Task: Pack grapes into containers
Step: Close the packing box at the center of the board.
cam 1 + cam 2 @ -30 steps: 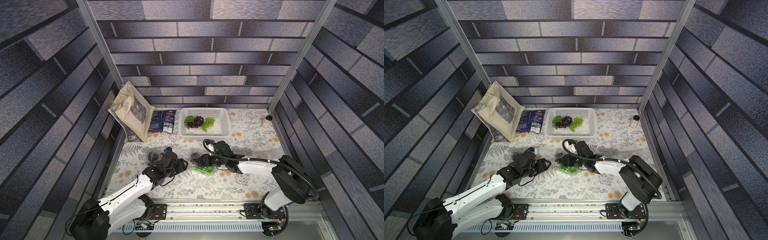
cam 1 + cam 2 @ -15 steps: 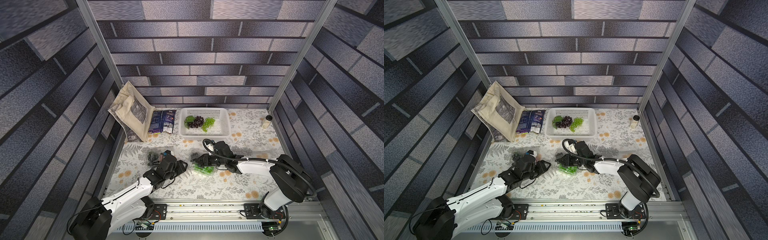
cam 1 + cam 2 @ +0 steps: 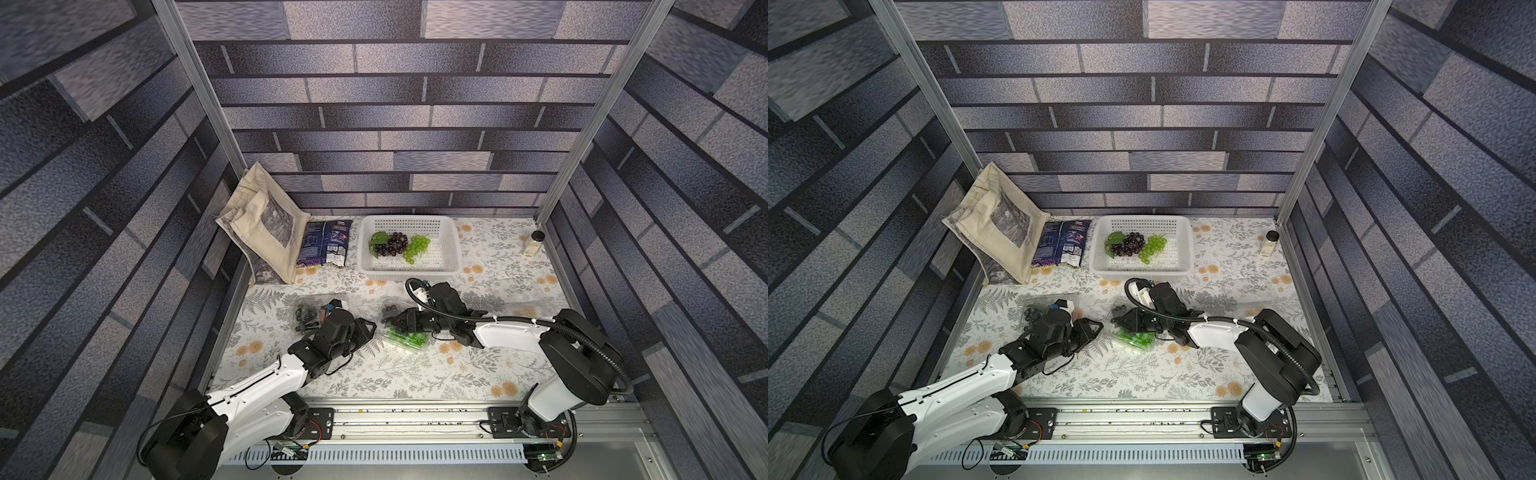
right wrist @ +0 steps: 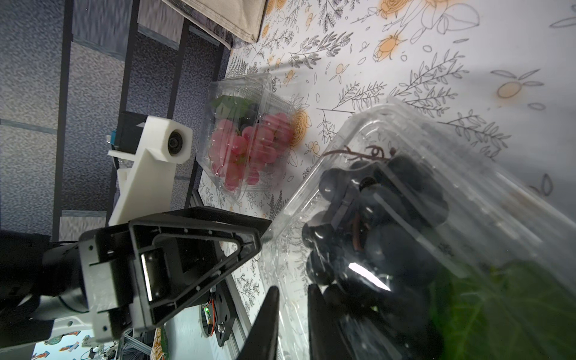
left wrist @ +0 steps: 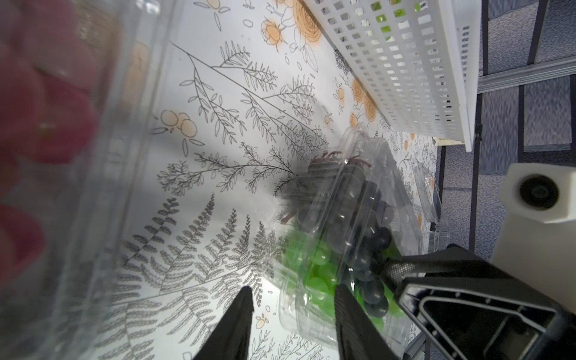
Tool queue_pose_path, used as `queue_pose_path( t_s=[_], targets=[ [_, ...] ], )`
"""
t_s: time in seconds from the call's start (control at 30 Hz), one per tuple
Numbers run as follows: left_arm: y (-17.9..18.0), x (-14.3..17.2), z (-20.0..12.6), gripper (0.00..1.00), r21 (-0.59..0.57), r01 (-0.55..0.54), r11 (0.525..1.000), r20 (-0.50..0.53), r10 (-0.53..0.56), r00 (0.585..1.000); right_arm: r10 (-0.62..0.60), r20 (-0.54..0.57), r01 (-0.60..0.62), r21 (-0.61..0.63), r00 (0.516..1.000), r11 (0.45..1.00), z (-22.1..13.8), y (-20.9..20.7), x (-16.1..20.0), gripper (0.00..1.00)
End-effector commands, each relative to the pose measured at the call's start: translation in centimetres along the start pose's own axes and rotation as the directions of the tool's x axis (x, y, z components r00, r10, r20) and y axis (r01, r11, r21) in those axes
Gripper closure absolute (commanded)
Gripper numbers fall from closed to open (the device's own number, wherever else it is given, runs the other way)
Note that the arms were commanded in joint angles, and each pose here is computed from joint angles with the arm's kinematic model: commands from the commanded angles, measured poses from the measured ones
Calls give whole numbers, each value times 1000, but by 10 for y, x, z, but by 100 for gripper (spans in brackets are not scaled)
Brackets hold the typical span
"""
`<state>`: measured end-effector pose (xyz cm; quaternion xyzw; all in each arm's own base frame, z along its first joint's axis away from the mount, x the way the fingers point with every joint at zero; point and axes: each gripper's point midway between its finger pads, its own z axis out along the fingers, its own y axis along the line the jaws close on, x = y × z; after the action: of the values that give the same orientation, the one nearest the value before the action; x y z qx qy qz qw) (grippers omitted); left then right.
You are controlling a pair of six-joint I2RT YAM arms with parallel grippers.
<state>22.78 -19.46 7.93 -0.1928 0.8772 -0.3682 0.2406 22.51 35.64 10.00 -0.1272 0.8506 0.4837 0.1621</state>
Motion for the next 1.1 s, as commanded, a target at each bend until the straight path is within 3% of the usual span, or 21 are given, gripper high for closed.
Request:
queue_pose_path(
  t_s=[0.0,1.07],
  targets=[
    [14,4,3,58,-37,20,999,3,-20,1000,18,-28,-18,11,999,1000,3,-7,12,81],
    [12,2,8,60,-26,28,999,17,-28,999,37,-37,-37,-1,999,999,7,-9,15,85]
  ],
)
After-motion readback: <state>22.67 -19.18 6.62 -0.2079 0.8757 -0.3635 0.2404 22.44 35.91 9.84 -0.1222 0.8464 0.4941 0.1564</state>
